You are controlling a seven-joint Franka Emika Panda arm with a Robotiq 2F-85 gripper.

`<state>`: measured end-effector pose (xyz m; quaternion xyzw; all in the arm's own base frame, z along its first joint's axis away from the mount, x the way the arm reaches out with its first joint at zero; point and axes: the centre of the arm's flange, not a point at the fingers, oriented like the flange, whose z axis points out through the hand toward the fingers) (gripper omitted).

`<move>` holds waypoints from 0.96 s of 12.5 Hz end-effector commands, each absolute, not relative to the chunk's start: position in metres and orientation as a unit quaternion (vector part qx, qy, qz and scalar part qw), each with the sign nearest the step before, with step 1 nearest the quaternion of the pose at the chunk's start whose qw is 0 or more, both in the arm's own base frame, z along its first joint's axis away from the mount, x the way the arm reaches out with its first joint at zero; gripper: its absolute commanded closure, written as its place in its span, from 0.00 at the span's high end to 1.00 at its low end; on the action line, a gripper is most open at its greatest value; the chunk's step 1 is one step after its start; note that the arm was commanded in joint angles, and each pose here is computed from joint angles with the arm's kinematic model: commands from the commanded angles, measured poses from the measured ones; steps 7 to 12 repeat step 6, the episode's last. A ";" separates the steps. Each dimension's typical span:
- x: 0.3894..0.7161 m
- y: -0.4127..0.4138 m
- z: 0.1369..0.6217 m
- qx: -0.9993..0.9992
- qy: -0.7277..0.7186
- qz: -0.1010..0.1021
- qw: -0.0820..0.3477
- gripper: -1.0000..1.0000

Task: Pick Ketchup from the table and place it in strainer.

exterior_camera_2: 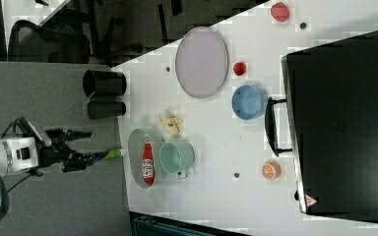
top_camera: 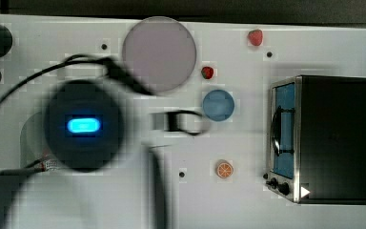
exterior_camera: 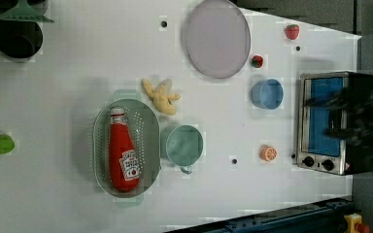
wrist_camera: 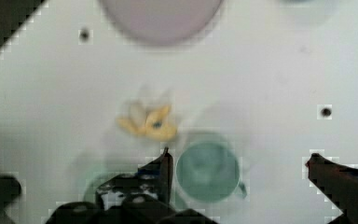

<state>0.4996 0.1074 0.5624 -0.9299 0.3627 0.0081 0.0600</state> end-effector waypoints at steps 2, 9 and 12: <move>0.502 0.005 0.566 -0.918 0.395 0.015 0.023 1.00; 0.510 -0.007 0.581 -0.919 0.395 -0.012 -0.002 1.00; 0.510 -0.007 0.581 -0.919 0.395 -0.012 -0.002 1.00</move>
